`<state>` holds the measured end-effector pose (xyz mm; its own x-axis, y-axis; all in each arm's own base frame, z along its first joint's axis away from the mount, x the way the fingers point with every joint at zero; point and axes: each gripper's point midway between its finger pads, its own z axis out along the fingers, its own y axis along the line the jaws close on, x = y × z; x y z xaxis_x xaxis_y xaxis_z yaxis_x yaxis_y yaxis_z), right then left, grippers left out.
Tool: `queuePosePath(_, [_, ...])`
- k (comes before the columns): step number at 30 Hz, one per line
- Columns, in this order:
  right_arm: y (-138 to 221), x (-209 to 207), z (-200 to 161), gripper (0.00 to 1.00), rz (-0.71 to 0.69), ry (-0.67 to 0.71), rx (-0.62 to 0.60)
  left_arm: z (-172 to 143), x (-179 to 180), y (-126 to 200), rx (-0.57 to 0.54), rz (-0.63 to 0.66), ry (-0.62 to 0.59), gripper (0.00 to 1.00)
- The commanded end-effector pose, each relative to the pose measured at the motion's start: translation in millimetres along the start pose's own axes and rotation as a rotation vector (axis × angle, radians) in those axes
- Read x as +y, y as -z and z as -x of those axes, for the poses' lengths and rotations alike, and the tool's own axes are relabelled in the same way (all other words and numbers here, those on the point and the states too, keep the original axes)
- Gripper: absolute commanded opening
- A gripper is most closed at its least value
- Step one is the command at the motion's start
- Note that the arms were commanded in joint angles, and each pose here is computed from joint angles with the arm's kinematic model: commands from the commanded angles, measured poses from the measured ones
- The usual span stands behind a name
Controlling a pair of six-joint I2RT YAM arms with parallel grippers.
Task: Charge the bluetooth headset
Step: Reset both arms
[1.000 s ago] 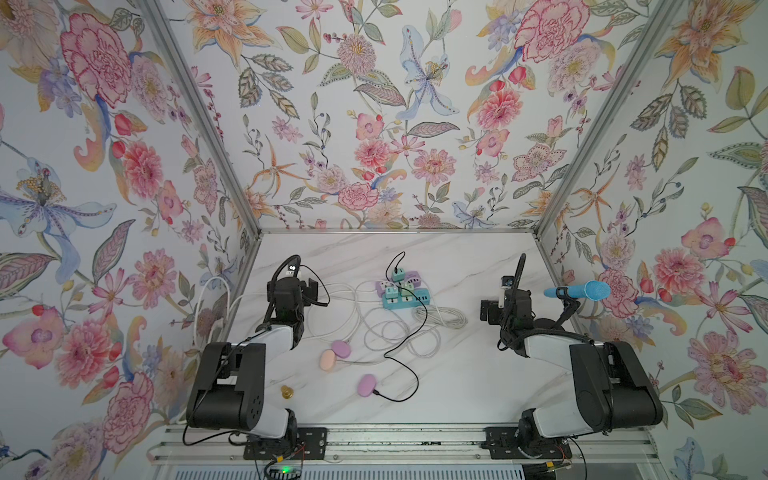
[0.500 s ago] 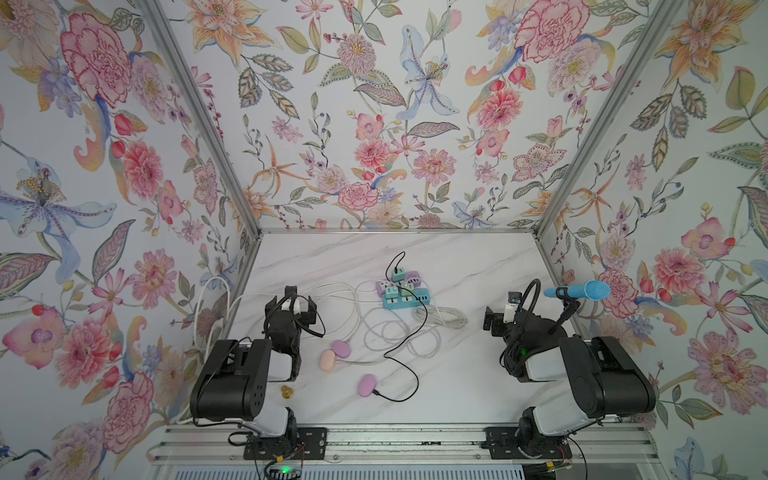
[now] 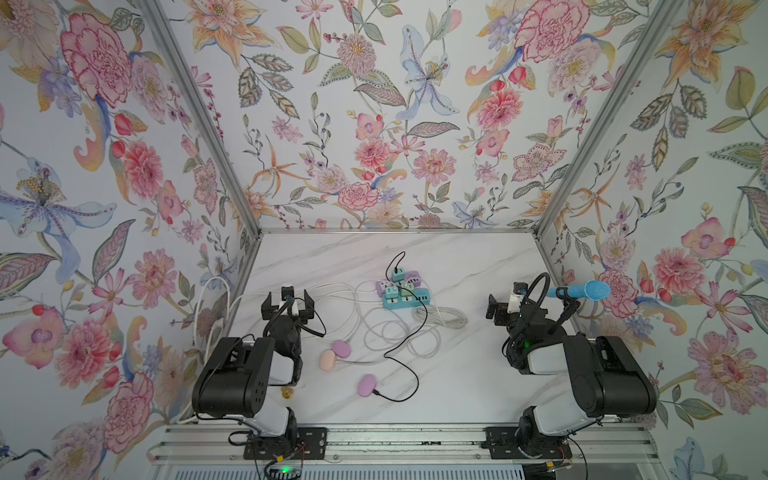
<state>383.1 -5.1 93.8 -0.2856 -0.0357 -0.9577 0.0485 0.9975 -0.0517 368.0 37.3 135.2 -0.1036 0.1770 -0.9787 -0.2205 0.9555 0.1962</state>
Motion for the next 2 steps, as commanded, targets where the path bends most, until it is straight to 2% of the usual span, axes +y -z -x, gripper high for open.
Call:
queuePosePath(1, [-0.2, 1.9, 13.3, 0.99, 0.012, -0.006, -0.048, 3.7, -2.7, -1.2, -0.019, -0.023, 0.009, 1.00])
queuePosePath(2, [0.9, 1.9, 13.1, 0.99, 0.012, -0.007, -0.050, 5.5, -1.8, 0.8, -0.031, -0.019, 0.012, 1.00])
